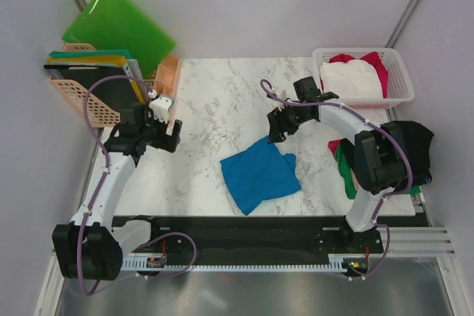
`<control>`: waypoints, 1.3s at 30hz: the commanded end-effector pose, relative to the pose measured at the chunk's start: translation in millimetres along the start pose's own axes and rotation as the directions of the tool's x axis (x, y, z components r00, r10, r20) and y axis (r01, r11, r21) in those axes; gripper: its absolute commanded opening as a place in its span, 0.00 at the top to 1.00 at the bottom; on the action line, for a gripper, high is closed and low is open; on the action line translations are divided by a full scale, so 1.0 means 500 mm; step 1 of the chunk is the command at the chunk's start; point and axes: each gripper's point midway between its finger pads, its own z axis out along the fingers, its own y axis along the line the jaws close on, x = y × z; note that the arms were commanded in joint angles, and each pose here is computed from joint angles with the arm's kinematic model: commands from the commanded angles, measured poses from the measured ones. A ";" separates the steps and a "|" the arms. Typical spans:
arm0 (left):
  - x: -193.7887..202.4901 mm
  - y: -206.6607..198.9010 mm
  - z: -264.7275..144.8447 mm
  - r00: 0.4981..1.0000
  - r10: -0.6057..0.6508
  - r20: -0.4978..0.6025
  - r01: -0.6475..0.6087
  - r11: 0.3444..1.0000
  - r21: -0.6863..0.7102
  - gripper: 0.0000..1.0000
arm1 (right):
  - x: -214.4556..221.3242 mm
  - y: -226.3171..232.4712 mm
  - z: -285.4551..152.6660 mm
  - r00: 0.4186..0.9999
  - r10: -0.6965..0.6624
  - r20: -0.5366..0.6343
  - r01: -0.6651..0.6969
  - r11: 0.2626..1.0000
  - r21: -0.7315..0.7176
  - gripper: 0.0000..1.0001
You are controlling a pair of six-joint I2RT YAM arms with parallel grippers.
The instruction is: Fold and stack the t-shirts
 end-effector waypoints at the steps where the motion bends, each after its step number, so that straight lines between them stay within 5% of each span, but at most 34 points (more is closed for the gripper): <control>1: -0.023 0.005 -0.013 0.999 0.033 0.039 -0.033 0.999 -0.015 0.00 | -0.046 0.015 0.025 0.998 -0.001 0.059 0.005 0.998 -0.059 0.25; 24: -0.021 0.001 -0.023 0.998 0.039 0.045 -0.038 0.999 -0.016 0.00 | 0.014 -0.041 0.117 0.999 0.040 -0.003 -0.040 0.999 -0.013 0.32; 26: -0.018 0.000 -0.022 0.998 0.038 0.041 -0.038 0.999 -0.013 0.00 | 0.016 -0.040 0.114 0.999 0.042 -0.003 -0.042 0.999 -0.008 0.53; 27: -0.017 0.000 -0.021 0.999 0.036 0.039 -0.036 0.999 -0.013 0.00 | 0.009 -0.038 0.105 0.999 0.037 0.006 -0.037 0.999 0.002 1.00; 29: -0.013 -0.001 -0.018 0.999 0.033 0.033 -0.033 0.999 -0.009 0.00 | -0.002 -0.031 0.089 0.999 0.029 0.020 -0.029 1.000 0.012 1.00; 34: -0.012 -0.003 -0.010 0.999 0.034 0.026 -0.034 0.999 0.002 0.00 | -0.193 0.080 -0.119 0.946 -0.157 0.283 0.137 0.987 0.088 1.00; 35: -0.012 -0.002 -0.008 0.999 0.033 0.023 -0.033 0.999 0.003 0.00 | -0.272 0.141 -0.226 0.881 -0.245 0.404 0.204 0.968 0.143 1.00; 39: -0.013 -0.005 0.000 1.000 0.026 0.017 -0.027 0.999 0.020 0.00 | -0.396 0.283 -0.473 0.681 -0.436 0.588 0.311 0.899 0.307 1.00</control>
